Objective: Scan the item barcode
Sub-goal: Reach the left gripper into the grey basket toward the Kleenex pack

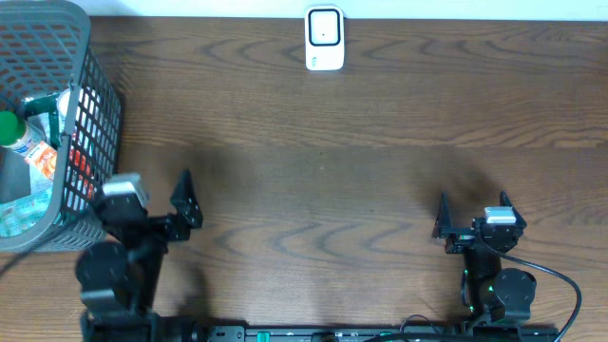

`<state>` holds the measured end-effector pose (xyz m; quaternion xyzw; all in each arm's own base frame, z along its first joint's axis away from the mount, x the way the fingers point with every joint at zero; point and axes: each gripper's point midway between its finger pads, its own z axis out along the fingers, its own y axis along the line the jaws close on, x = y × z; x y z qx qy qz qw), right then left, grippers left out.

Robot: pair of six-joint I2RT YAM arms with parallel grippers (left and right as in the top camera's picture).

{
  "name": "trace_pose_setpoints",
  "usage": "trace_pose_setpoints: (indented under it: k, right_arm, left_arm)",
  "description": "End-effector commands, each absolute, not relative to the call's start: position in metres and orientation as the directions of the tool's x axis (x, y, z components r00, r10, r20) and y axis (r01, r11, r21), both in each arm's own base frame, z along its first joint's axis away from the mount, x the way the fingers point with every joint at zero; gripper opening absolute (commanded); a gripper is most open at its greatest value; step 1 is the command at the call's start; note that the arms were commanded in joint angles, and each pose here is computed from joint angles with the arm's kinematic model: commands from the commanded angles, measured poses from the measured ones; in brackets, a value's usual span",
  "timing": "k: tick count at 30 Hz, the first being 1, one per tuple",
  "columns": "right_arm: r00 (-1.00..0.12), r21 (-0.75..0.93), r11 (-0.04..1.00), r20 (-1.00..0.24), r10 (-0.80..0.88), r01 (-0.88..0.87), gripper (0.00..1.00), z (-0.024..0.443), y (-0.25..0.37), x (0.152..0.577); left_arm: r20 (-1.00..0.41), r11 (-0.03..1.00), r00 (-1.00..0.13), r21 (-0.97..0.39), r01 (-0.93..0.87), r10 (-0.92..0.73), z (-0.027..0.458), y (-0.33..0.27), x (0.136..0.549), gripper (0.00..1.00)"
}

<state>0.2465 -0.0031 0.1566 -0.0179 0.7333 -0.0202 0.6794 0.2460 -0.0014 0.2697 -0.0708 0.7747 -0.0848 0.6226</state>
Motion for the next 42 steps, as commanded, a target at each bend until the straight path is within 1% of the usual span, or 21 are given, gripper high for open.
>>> trace_pose_setpoints:
  k: [1, 7, 12, 18, 21, 24, 26, 29, 32, 35, 38, 39, 40, 41, 42]
  right_arm:
    - [-0.078, -0.058, 0.998, -0.995, -0.058, 0.005, 0.99, 0.156, -0.005, 0.246]
    - [-0.078, -0.058, 0.998, -0.995, -0.058, 0.005, 0.99, 0.156, -0.005, 0.246]
    - [-0.078, -0.058, 0.998, -0.995, -0.058, 0.005, 0.99, 0.156, -0.005, 0.246]
    - [-0.078, -0.058, 0.998, -0.995, -0.058, 0.005, 0.99, 0.156, -0.005, 0.246]
    - [-0.078, -0.058, 0.998, -0.995, -0.058, 0.005, 0.99, 0.156, -0.005, 0.246]
    - [-0.078, -0.058, 0.998, -0.995, -0.058, 0.005, 0.99, 0.156, -0.005, 0.246]
    - [-0.078, -0.058, 0.998, -0.995, -0.058, 0.005, 0.99, 0.156, -0.005, 0.246]
    - [-0.078, -0.058, 0.998, -0.995, -0.058, 0.005, 0.99, 0.156, -0.005, 0.246]
    - [-0.078, -0.058, 0.998, -0.995, -0.058, 0.005, 0.99, 0.156, -0.005, 0.246]
    - [-0.078, -0.058, 0.998, -0.995, -0.058, 0.005, 0.99, 0.156, -0.005, 0.246]
    - [-0.078, -0.058, 0.998, -0.995, -0.058, 0.005, 0.99, 0.156, -0.005, 0.246]
    - [-0.078, -0.058, 0.998, -0.995, -0.058, 0.005, 0.99, 0.156, -0.005, 0.246]
    - [-0.078, -0.058, 0.998, -0.995, -0.058, 0.005, 0.99, 0.156, -0.005, 0.246]
    - [-0.078, -0.058, 0.998, -0.995, -0.058, 0.005, 0.99, 0.156, -0.005, 0.246]
    - [-0.078, -0.058, 0.998, -0.995, -0.058, 0.005, 0.99, 0.156, -0.005, 0.246]
  left_arm:
    - [-0.946, 0.97, -0.244, -0.235, 0.058, -0.214, 0.303, -0.012, 0.254, 0.89]
    - [-0.907, 0.966, -0.364, -0.251, 0.066, -0.211, 0.337, -0.018, 0.264, 0.89]
    - [-0.866, 0.976, -0.475, -0.208, 0.066, -0.153, 0.369, -0.018, 0.267, 0.89]
    - [-0.78, 0.985, -0.622, -0.155, 0.074, -0.076, 0.401, -0.016, 0.266, 0.89]
    - [-0.727, 0.993, -0.683, -0.117, 0.021, -0.071, 0.41, -0.005, 0.268, 0.89]
    - [-0.692, 0.997, -0.718, -0.059, -0.045, -0.073, 0.416, 0.011, 0.273, 0.89]
    - [-0.707, 0.999, -0.707, -0.018, -0.032, -0.035, 0.423, 0.017, 0.284, 0.89]
    - [-0.746, 0.997, -0.661, 0.071, 0.037, 0.077, 0.434, 0.02, 0.303, 0.89]
    - [-0.778, 0.996, -0.622, 0.081, 0.037, 0.086, 0.443, 0.021, 0.316, 0.89]
    - [-0.798, 0.996, -0.596, 0.086, 0.034, 0.089, 0.449, 0.022, 0.321, 0.89]
    - [-0.833, 0.995, -0.546, 0.093, 0.024, 0.091, 0.462, 0.023, 0.326, 0.89]
    - [-0.843, 0.996, -0.533, 0.088, 0.006, 0.078, 0.466, 0.025, 0.328, 0.89]
    - [-0.855, 0.996, -0.518, 0.069, -0.054, 0.031, 0.47, 0.032, 0.332, 0.89]
    - [-0.862, 0.992, -0.507, 0.054, -0.117, -0.013, 0.472, 0.04, 0.334, 0.87]
    - [-0.866, 0.982, -0.496, 0.034, -0.184, -0.063, 0.473, 0.05, 0.335, 0.78]
